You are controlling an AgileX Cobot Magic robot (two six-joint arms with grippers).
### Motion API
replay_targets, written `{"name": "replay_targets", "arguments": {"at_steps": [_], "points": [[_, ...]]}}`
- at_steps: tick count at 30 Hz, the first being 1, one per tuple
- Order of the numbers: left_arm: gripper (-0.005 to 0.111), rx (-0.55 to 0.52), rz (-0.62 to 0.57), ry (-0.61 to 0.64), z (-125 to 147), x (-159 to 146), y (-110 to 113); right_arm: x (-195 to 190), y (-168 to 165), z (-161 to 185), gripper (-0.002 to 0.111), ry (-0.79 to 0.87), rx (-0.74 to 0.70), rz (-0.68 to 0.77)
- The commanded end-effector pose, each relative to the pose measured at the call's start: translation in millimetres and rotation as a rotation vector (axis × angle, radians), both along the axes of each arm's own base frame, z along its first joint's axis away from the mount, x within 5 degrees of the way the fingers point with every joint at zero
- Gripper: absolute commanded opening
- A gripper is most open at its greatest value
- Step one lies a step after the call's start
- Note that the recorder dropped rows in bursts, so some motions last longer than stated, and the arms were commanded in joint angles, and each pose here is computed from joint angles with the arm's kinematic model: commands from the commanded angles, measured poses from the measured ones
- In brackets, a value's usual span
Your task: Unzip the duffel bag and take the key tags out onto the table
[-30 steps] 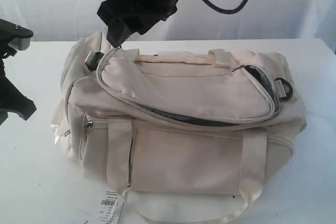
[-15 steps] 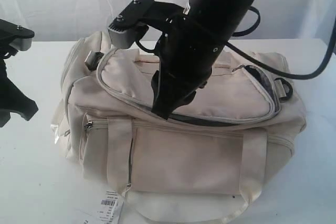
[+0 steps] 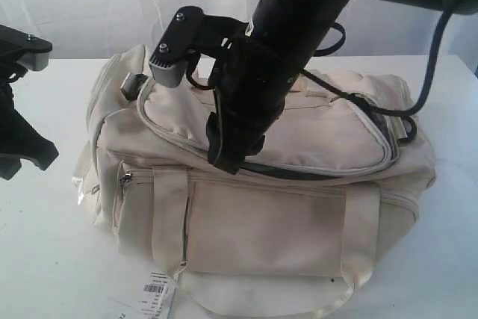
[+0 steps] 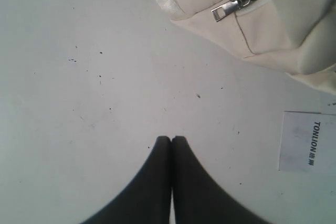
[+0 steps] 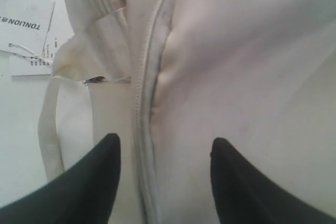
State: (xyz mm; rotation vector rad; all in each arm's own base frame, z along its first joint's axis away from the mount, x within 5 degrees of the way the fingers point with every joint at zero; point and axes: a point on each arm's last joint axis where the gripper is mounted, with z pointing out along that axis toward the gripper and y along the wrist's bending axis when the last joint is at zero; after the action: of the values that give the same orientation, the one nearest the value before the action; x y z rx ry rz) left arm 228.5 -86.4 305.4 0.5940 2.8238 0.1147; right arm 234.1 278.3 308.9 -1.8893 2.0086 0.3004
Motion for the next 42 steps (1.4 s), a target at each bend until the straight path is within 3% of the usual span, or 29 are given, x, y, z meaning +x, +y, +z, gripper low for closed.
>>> {"name": "replay_targets", "arguments": {"at_steps": [1,11,32,35,40,42], "points": [[0.0,-0.008,0.005,0.014,0.0,-3.8,0.9,2.1,2.1,-9.5,0.05,0.016,-0.029,0.015],[0.0,-0.014,0.005,0.012,0.0,-3.6,0.3,8.4,1.2,-11.0,0.039,-0.044,-0.053,0.008],[0.0,-0.023,0.005,0.013,0.0,-3.7,-0.4,7.0,-5.0,2.1,0.038,-0.085,-0.036,-0.042],[0.0,-0.023,0.005,0.013,0.0,-3.7,-0.4,7.7,-5.7,2.1,0.03,-0.083,-0.038,-0.067],[0.0,-0.024,0.006,0.013,0.0,-3.8,-0.6,14.1,-7.7,3.1,0.003,-0.152,-0.056,-0.088],[0.0,-0.031,0.006,0.014,-0.1,-3.9,-1.1,21.4,-7.7,5.8,0.0,-0.219,-0.036,-0.15]]}}
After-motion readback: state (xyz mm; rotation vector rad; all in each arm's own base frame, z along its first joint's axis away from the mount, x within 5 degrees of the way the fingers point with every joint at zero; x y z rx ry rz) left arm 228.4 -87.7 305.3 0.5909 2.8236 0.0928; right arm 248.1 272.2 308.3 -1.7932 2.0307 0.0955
